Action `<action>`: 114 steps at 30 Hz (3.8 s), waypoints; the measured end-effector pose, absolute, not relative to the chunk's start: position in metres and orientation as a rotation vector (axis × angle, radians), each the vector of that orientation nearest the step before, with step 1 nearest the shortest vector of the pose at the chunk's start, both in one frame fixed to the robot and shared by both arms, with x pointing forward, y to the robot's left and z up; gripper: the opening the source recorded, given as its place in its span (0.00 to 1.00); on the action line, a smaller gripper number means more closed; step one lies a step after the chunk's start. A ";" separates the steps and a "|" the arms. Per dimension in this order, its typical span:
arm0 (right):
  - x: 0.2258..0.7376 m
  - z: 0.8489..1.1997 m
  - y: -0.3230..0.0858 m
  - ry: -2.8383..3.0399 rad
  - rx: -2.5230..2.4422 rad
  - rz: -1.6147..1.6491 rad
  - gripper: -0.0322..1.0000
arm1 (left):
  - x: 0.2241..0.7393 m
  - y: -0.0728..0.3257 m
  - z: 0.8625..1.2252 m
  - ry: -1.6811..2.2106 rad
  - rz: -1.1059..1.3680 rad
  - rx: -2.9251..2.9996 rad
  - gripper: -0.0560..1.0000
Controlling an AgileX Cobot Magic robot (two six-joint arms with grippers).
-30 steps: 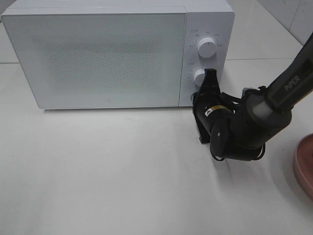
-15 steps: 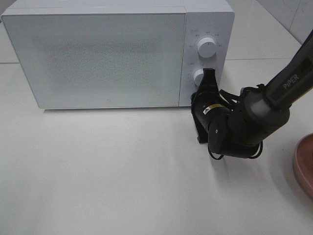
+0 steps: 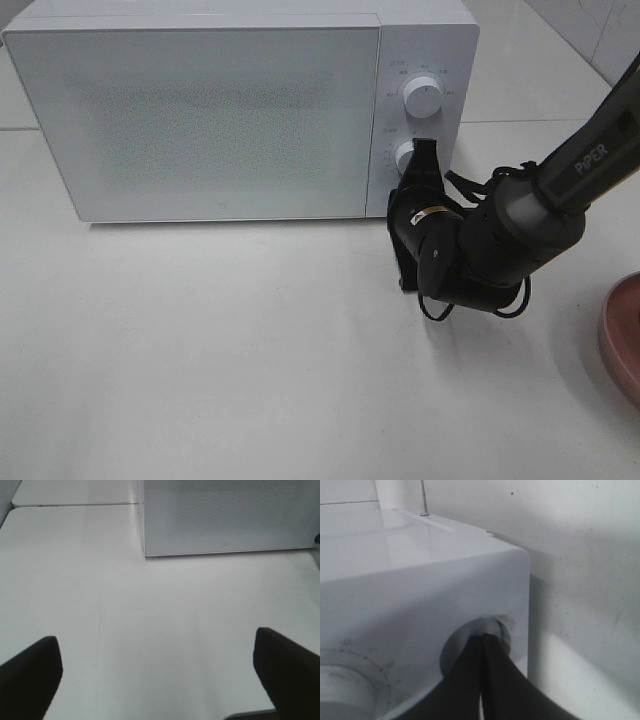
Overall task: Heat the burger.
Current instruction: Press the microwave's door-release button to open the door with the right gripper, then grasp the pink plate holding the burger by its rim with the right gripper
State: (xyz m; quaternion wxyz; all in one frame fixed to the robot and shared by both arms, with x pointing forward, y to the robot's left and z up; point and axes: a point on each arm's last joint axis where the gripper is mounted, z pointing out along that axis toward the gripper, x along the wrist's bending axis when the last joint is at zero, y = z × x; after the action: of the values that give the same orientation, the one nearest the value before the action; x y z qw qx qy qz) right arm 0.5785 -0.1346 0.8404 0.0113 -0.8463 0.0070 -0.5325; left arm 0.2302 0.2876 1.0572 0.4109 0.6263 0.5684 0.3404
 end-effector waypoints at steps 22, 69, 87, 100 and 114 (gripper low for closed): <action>0.587 0.840 -0.147 -0.115 -2.660 -1.592 0.04 | 0.230 0.288 1.057 1.431 0.857 1.576 0.97; 0.549 0.859 -0.152 -0.248 -2.605 -1.616 0.04 | 0.230 0.288 1.057 1.431 0.857 1.576 0.97; 0.499 0.885 -0.172 -0.483 -2.635 -1.507 0.04 | 0.230 0.288 1.057 1.432 0.855 1.578 0.97; 0.475 0.913 -0.175 -1.003 -2.657 -1.364 0.04 | 0.230 0.288 1.057 1.432 0.855 1.578 0.97; 0.447 0.928 -0.178 -1.828 -2.433 -1.075 0.06 | 0.230 0.288 1.057 1.432 0.855 1.578 0.97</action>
State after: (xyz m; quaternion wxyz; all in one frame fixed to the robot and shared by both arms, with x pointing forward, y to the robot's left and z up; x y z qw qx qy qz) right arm 0.4470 -0.1779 0.9275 -0.0427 -0.7532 -0.5658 -0.3328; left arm 0.2305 0.2876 1.0566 0.4103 0.6266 0.5688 0.3398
